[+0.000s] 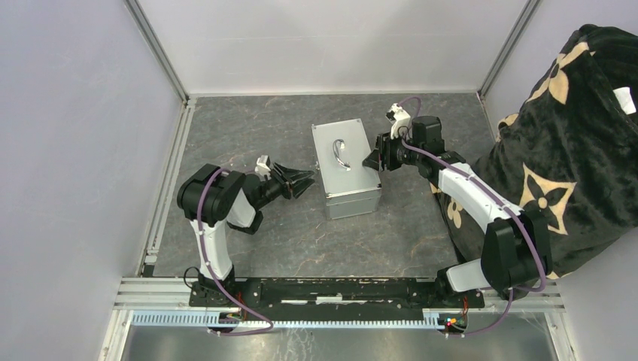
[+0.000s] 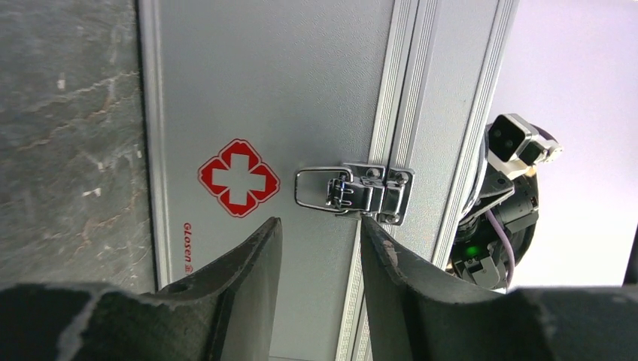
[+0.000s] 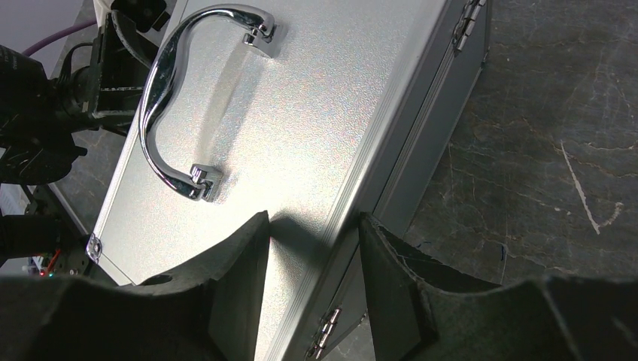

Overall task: Organize the medicine kit
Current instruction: Close the medicine box at the center of the board.

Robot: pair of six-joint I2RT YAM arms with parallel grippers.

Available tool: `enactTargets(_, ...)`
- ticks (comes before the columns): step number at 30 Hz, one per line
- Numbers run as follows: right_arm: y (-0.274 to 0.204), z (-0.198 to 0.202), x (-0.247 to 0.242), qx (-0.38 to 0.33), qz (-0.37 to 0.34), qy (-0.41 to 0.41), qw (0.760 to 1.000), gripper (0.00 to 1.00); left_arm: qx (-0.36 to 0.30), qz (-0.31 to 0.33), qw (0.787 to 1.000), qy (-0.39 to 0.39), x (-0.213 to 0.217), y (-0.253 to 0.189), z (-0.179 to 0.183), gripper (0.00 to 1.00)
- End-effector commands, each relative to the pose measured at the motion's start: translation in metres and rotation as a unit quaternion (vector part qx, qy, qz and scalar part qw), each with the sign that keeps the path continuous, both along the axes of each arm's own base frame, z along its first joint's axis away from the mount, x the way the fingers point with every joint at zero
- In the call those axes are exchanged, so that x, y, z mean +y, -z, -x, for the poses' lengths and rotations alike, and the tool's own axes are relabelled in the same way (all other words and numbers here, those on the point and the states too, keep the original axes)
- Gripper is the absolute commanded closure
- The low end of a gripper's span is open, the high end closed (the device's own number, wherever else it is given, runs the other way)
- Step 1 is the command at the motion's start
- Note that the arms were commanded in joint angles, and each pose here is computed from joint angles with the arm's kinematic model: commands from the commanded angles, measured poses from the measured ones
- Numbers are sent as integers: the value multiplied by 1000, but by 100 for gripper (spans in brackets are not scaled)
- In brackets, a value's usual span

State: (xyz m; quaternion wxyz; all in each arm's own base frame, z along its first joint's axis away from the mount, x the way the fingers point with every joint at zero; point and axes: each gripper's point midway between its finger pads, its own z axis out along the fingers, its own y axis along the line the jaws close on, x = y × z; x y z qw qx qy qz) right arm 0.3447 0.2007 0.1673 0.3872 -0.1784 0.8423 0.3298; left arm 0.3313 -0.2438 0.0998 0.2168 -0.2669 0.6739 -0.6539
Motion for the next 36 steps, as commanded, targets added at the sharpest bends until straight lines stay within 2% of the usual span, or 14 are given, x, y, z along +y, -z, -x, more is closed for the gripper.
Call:
enactTargets(1,3,-1,5,2,10,-9,1000,47,-124,35,992,-14,17,-57,2,50)
enactTargets(7,3,-2,6,3,12,-8,1000,48,-103,22,994,-30,33,-40,-1,48)
enactTargets(12,3,-2,6,2,14,-8,1000,52,-79,10,997,-25,31,-20,3,52)
enactTargets(15,3,-2,8,3,12,-11,1000,57,-80,8,997,-17,26,-18,7,58)
enactTargets(21,5,-1,13,7,12,-13,1000,61,-71,12,997,6,2,-11,12,62)
enactTargets(28,9,7,15,16,8,-6,1000,68,-56,8,998,18,-9,1,18,64)
enactTargets(36,20,30,20,32,11,-18,999,71,-64,16,998,21,-12,-5,13,64)
